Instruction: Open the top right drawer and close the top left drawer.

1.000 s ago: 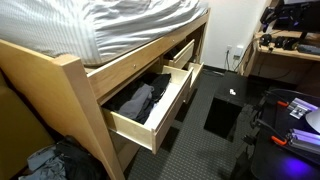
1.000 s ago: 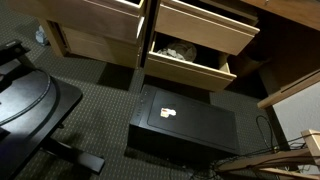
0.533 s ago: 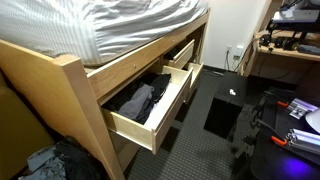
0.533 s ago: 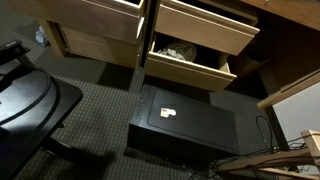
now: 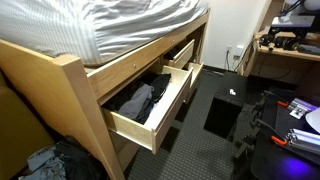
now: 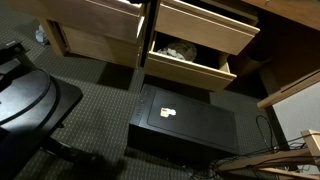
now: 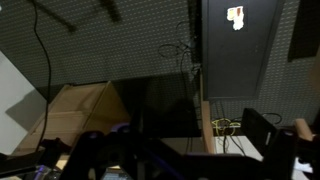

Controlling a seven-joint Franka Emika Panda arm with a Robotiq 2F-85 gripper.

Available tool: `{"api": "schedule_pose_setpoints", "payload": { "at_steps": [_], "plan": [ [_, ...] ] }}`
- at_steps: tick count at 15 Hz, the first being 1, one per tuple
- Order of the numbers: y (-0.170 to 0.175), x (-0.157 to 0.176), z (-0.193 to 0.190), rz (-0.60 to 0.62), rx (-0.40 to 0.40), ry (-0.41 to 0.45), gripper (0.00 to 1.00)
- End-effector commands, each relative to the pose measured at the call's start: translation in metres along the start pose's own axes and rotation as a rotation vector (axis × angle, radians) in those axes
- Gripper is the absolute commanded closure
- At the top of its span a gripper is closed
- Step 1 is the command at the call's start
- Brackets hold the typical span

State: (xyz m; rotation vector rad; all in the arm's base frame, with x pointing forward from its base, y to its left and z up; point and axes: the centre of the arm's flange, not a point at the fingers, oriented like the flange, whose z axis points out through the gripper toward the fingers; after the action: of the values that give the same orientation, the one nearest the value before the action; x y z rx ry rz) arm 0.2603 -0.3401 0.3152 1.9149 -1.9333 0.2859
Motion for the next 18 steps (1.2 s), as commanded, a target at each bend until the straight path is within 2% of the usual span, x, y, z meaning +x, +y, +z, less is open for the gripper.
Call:
{"api": "schedule_pose_setpoints", "payload": {
  "at_steps": [1, 3, 6, 8, 9, 10, 11, 12, 13, 15, 18],
  "plan": [
    [-0.040, 0.013, 0.018, -0.117, 0.166, -0.025, 0.00],
    [-0.061, 0.030, 0.044, -0.190, 0.267, -0.025, 0.00],
    [-0.075, 0.040, 0.095, -0.222, 0.335, -0.111, 0.00],
    [-0.080, 0.037, 0.130, -0.218, 0.352, -0.168, 0.00],
    [-0.091, 0.023, 0.146, -0.184, 0.310, -0.173, 0.00],
    [-0.100, 0.025, 0.166, -0.150, 0.298, -0.198, 0.00],
    [-0.087, -0.013, 0.139, -0.159, 0.316, -0.176, 0.00],
    [-0.089, -0.005, 0.147, -0.143, 0.313, -0.178, 0.00],
    [-0.086, -0.015, 0.143, -0.126, 0.340, -0.149, 0.00],
    [-0.110, -0.018, 0.132, -0.044, 0.375, -0.096, 0.00],
    [-0.174, 0.011, 0.119, 0.038, 0.441, -0.041, 0.00]
  ]
}}
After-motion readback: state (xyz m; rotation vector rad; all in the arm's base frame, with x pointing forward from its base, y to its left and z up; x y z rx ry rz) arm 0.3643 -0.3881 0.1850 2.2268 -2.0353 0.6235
